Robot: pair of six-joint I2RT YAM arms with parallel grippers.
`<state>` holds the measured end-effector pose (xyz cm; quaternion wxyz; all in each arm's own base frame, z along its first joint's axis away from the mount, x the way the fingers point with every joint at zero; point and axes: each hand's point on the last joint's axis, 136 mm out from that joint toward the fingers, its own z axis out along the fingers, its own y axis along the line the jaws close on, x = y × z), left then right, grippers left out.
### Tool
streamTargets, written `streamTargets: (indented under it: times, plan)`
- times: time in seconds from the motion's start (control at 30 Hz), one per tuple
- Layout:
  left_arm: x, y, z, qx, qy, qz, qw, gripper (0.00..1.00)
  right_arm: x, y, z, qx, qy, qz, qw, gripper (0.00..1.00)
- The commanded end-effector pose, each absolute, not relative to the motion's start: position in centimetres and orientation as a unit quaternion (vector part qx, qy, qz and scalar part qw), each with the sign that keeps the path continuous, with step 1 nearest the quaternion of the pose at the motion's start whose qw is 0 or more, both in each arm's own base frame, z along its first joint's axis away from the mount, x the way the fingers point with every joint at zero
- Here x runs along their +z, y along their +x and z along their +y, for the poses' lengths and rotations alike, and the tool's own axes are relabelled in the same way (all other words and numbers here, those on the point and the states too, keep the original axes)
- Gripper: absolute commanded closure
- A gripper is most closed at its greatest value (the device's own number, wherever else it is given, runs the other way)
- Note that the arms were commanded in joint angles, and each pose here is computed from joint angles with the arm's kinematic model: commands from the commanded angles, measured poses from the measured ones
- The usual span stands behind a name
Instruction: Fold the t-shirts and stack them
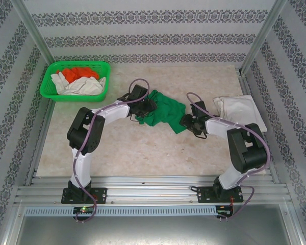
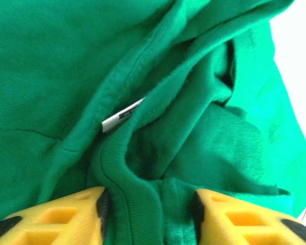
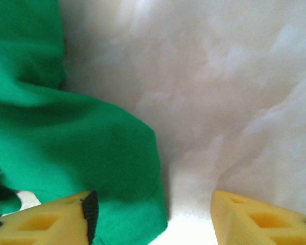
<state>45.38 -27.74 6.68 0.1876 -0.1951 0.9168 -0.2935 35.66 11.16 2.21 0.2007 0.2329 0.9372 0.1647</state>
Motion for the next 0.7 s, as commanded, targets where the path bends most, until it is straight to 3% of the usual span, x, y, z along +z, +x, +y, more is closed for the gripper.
streamTargets:
  times: [0.0,0.2,0.3,0.47,0.67]
  plan:
    - [6.7,45.3,-28.6,-0.302,-0.191,0.916,0.184,0.61,1.6,36.5,13.0,0.193,0.211,0.942,0.177,0.45]
    - [6.6,45.2,-28.0,-0.289,-0.186,0.919,0.196,0.98,1.4,38.1,14.0,0.194,0.196,0.943,0.184,0.82]
    - [7.4,45.3,-27.4,-0.276,-0.175,0.921,0.214,1.0,2.2,38.4,13.9,0.193,0.192,0.942,0.195,0.99]
    - [10.3,45.8,-26.0,-0.255,-0.15,0.918,0.265,1.0,5.8,38.9,12.7,0.175,0.179,0.936,0.246,1.0]
    - [17.1,47.1,-23.4,-0.25,-0.142,0.897,0.336,1.0,14.1,39.1,10.4,0.16,0.177,0.906,0.349,1.0]
